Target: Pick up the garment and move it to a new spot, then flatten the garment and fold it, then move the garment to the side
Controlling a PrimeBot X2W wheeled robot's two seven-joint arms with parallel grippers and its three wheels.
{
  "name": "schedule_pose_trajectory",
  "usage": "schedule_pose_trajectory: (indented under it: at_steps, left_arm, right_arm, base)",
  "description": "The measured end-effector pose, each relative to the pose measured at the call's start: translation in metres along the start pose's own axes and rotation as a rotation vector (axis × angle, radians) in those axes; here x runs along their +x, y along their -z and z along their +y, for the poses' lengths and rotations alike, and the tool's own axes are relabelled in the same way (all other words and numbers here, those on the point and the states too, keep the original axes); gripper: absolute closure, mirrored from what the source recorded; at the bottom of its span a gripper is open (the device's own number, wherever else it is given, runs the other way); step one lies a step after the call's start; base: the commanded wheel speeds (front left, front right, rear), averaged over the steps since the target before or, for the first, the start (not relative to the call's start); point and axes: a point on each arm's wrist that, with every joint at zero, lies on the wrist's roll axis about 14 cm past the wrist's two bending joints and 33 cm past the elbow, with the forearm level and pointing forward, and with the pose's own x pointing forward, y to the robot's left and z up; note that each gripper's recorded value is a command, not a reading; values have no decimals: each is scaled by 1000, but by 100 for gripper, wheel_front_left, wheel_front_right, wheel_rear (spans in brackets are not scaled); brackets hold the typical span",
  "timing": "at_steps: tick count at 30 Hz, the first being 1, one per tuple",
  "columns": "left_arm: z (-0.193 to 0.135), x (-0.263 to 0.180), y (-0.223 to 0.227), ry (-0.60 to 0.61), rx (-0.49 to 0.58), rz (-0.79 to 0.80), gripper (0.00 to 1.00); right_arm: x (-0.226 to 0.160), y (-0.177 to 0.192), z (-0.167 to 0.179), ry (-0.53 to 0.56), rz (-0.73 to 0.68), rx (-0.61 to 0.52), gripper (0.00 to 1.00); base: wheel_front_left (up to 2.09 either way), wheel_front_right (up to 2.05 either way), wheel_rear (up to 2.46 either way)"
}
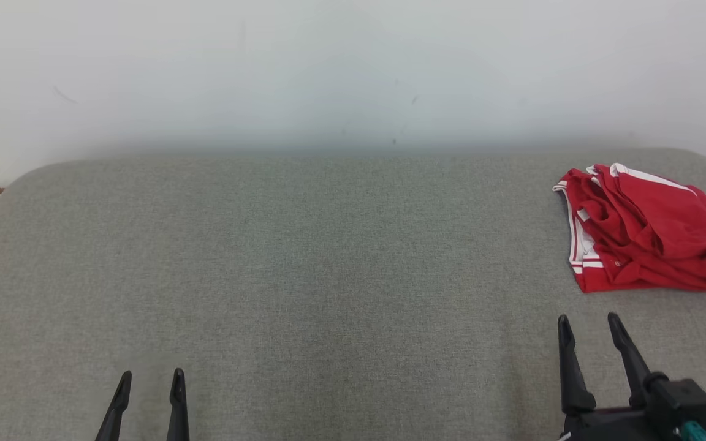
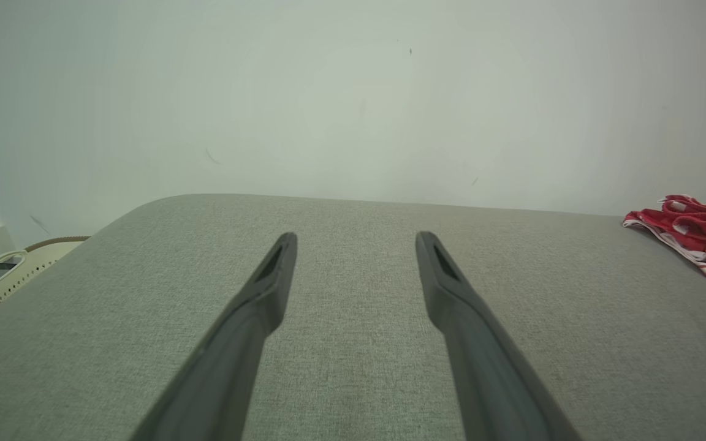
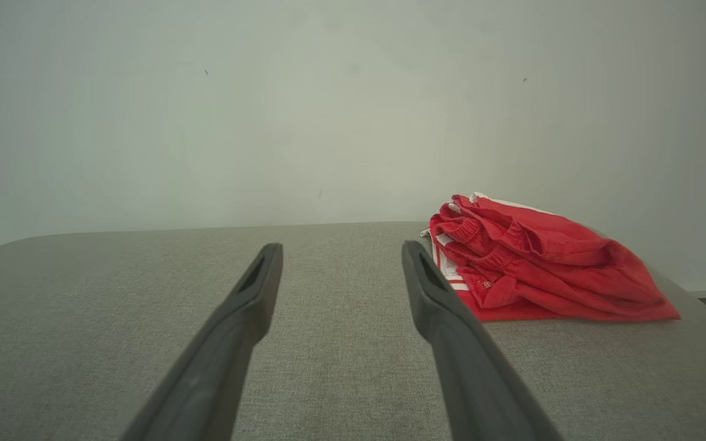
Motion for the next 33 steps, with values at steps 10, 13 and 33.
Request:
schedule_pose_trajectory:
  at_steps: [10,13,33]
  left_arm:
    - [11,-12,5,-49,8,25,0]
    - [11,-15,5,-47,9,33,0]
    - [8,-16,4,-27,16,36,0]
  right_arm:
    - [-16,7,32,-63,41,74,0]
    - [-16,6,33,-67,41,74,0]
    - [-21,10,34,-64,61,88,0]
  base:
    - [0,0,0]
    - [0,0,0]
    - [0,0,0]
